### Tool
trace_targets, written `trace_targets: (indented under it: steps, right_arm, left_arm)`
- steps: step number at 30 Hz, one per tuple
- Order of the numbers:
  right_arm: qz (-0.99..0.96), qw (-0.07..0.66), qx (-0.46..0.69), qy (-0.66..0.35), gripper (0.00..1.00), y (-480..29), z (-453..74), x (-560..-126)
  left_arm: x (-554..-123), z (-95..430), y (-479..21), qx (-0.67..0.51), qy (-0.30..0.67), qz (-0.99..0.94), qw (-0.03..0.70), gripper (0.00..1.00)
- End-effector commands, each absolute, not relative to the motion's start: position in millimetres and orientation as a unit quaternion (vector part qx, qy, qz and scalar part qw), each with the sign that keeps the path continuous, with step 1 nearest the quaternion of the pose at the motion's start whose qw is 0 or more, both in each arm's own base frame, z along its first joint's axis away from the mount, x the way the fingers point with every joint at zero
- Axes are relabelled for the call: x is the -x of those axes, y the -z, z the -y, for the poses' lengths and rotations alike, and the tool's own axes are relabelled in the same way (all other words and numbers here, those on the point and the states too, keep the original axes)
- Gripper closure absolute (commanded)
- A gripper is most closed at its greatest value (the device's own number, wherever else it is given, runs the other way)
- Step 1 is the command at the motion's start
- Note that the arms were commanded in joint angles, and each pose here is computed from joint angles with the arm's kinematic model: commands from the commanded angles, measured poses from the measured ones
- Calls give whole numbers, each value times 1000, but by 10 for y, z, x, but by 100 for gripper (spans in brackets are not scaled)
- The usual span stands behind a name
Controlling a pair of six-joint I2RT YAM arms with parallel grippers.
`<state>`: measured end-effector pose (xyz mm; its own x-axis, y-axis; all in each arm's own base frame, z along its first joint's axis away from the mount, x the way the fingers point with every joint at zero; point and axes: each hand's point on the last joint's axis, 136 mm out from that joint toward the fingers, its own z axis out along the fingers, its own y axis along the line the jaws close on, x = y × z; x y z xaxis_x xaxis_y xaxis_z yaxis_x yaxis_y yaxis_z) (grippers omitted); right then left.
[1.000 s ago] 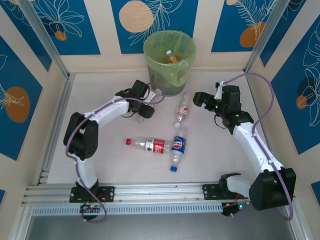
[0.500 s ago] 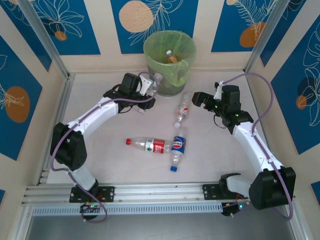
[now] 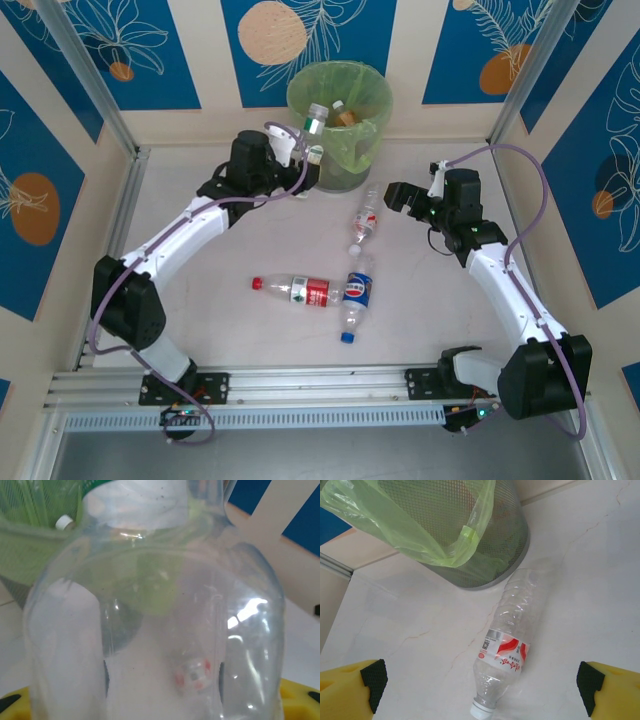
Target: Put the plastic bottles in the bin
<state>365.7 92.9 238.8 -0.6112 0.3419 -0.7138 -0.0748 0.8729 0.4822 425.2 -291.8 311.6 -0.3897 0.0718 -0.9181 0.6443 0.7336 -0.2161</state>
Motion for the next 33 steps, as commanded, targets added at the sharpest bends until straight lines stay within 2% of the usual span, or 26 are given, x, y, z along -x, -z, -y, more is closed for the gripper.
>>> trace_targets:
  steps: [1, 9, 17, 33]
  right_arm:
    - [-860, 440, -73, -249, 0, -2511, -955, -3685]
    - [-862, 440, -68, -242, 1, -2543, -939, -3589]
    - [-857, 451, -71, -237, 1, -2597, -892, -3469]
    - [-857, 450, -77, -239, 0, -2590, -872, -3360]
  left_arm:
    - [-4328, 3019, -3884, -213, 342, -719, 567, 51]
    - [-4610, 3217, -4213, -193, 382, -685, 590, 51]
    - [-5034, 3288, -4497, -156, 372, -654, 640, 51]
    - [-5796, 3425, -4505, -74, 362, -621, 691, 51]
